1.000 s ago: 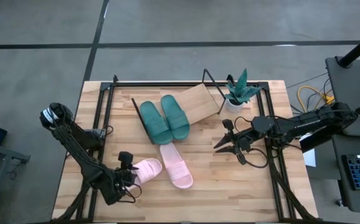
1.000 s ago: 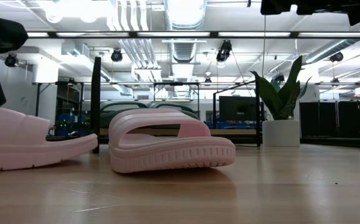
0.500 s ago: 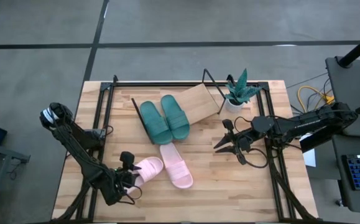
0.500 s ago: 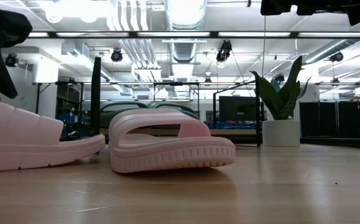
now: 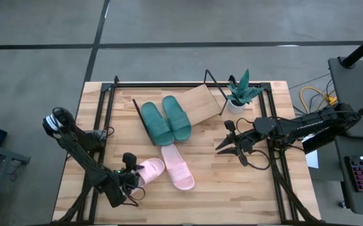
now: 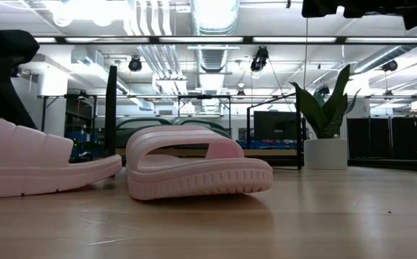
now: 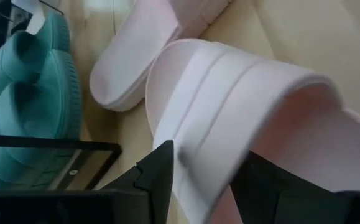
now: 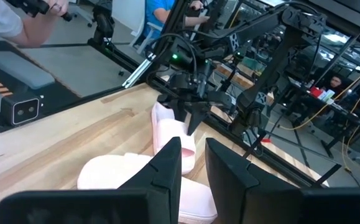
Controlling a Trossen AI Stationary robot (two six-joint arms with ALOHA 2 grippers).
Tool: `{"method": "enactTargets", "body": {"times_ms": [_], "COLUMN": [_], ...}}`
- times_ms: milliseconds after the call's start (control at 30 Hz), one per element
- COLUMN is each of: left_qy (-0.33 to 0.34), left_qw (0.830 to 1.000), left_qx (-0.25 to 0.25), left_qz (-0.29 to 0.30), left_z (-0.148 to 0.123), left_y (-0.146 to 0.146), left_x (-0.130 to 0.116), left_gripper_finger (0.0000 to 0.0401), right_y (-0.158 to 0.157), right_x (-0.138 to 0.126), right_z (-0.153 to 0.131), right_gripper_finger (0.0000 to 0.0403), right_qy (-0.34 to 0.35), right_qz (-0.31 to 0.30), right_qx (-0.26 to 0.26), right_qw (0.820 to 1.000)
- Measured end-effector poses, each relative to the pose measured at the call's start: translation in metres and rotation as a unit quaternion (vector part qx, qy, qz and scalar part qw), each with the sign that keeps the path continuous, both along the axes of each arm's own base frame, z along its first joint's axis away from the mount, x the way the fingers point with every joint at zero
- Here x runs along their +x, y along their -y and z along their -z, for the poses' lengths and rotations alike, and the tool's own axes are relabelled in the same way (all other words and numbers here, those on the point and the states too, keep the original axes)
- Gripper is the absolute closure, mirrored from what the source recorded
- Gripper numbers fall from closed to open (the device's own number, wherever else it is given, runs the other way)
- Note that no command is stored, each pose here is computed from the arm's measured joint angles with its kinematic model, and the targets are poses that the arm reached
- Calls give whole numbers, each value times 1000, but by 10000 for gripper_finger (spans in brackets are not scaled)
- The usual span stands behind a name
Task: Pick and place slides into the shelf
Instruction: Put the left pink slide on the shelf
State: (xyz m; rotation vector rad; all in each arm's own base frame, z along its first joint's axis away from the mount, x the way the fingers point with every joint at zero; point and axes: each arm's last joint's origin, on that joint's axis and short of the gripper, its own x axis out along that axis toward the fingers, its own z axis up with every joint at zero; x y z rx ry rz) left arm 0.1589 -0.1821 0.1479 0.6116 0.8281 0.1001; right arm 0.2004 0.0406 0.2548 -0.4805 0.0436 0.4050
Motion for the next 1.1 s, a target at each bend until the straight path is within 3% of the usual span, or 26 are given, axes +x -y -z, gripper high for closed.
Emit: {"method": "enactTargets", "body": {"times_ms": [200,433,567,700,900,1100], "left_qy": [5,12,19,78,222,294], "left_qw": [1000,1000,999,997,972,939], "left_qx": [10,-20,-31,-25,5,-1], "left_qz": [-7,7,20,4,-73,-176], "left_z": [1,-21,-39,-72,-126,-167], "left_y": [0,4,6,4,-2,-29], "left_x": [3,9,10,12,28,67], "left_gripper_finger": [282,387,397,399,400,400], "right_y": [0,0,0,0,0,0], "right_x": [0,0,0,0,0,0], "right_z": [0,1,1,1,-2,-5], "right_gripper_finger": [339,339,339,339,339,339], "right_qy": [1,1,3,7,12,14], "right_qz": [-1,-1,-1,-3,-2,-2], "right_qx": [-4,-5,-9,-18,-16,-14], "right_qw": [1000,1000,1000,1000,1000,1000]}}
